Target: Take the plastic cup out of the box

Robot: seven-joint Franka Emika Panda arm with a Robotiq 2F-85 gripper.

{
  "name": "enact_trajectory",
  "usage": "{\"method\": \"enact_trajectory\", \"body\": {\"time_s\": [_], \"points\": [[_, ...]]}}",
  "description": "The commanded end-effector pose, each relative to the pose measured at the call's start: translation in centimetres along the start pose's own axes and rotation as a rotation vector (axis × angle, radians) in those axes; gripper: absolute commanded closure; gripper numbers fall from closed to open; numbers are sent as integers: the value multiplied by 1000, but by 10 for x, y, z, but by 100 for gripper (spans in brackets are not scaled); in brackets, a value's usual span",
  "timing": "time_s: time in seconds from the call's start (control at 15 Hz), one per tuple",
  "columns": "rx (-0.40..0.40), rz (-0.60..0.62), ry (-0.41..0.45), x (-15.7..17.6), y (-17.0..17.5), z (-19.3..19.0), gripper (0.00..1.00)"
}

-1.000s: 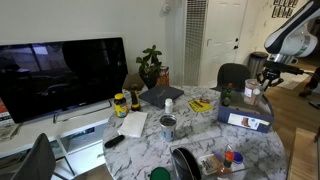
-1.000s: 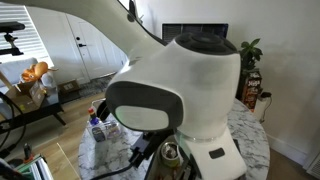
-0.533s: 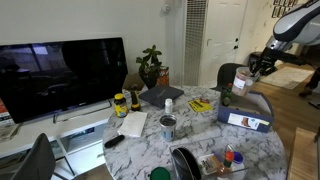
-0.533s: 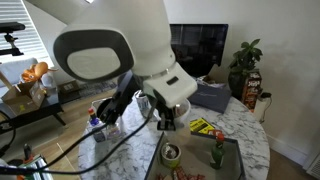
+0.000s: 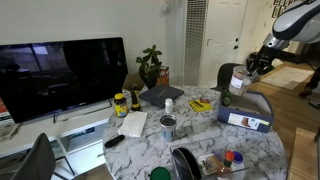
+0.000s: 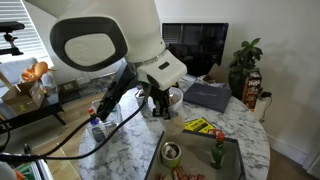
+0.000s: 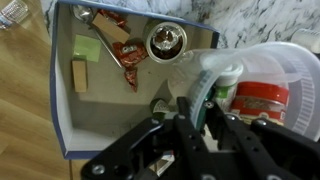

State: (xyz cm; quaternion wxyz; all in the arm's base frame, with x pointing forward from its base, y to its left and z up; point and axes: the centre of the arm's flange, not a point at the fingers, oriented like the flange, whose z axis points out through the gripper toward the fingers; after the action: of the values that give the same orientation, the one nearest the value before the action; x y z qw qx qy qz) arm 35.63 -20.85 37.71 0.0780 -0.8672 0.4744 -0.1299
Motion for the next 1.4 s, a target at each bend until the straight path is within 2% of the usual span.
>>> {"method": "enact_trajectory", "body": {"time_s": [0.0, 0.33, 0.47, 0.6, 0.8, 0.87, 0.93, 1.27, 1.33], "points": [[1, -68, 23, 2, -29, -1, 94], [-78, -359, 163, -20, -172, -41, 94], [-129, -479, 195, -27, -228, -50, 94], [-159, -601, 154, -37, -279, -53, 94], [-116, -750, 69, -57, -349, -48, 94], [-119, -669, 117, -71, -298, -53, 94], [-110, -685, 109, -75, -312, -50, 77], [-119, -663, 105, -65, -303, -47, 77], [-119, -663, 105, -65, -303, -47, 94]]}}
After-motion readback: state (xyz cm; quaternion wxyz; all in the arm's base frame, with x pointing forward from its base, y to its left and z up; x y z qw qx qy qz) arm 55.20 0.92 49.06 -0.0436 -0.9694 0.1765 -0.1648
